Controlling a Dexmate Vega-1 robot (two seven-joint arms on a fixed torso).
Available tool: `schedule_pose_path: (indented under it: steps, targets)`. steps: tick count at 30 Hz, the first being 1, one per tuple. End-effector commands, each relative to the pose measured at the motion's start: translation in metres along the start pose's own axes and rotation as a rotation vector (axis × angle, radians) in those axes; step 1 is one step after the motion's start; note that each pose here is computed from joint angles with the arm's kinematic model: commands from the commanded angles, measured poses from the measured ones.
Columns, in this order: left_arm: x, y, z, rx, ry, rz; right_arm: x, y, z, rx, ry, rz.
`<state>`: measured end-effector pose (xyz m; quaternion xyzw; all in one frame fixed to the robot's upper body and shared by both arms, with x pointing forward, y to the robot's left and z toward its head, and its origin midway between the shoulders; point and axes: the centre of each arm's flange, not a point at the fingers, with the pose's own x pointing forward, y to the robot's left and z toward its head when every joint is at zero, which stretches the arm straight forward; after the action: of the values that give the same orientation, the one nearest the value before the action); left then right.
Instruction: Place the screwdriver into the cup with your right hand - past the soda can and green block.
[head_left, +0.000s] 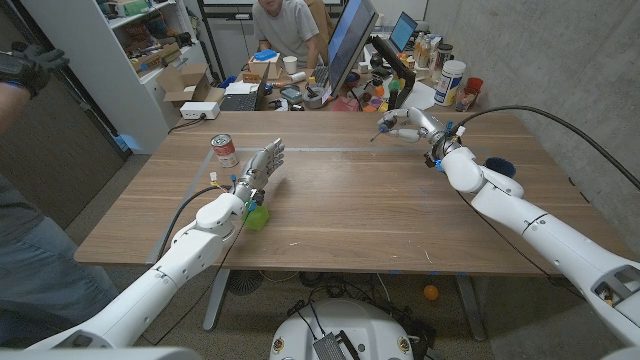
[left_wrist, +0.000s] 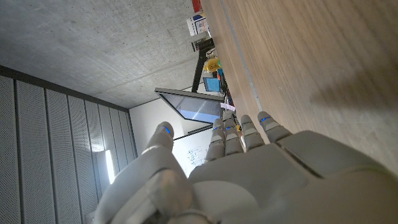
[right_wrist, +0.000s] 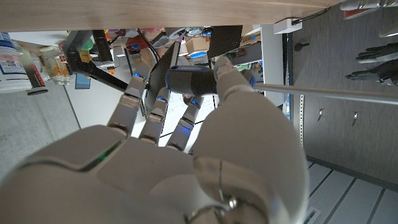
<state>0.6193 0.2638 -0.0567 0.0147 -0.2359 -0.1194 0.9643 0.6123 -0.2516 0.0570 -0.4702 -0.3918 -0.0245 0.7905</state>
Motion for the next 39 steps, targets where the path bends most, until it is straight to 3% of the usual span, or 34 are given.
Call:
schedule_pose_path:
  steps: [1,11,18,39]
  targets:
    - [0.012,-0.002,-0.003,-0.002,0.010,-0.036,-0.033,-0.018,-0.016,0.089,0.144,-0.093]
    - [0.023,-0.005,-0.005,-0.004,0.015,-0.079,-0.073,-0.036,-0.037,0.227,0.312,-0.227]
    - [0.028,-0.008,-0.007,-0.005,0.022,-0.106,-0.098,-0.052,-0.041,0.299,0.406,-0.286]
    - [0.032,-0.009,-0.008,-0.008,0.022,-0.132,-0.143,-0.073,-0.039,0.319,0.519,-0.351]
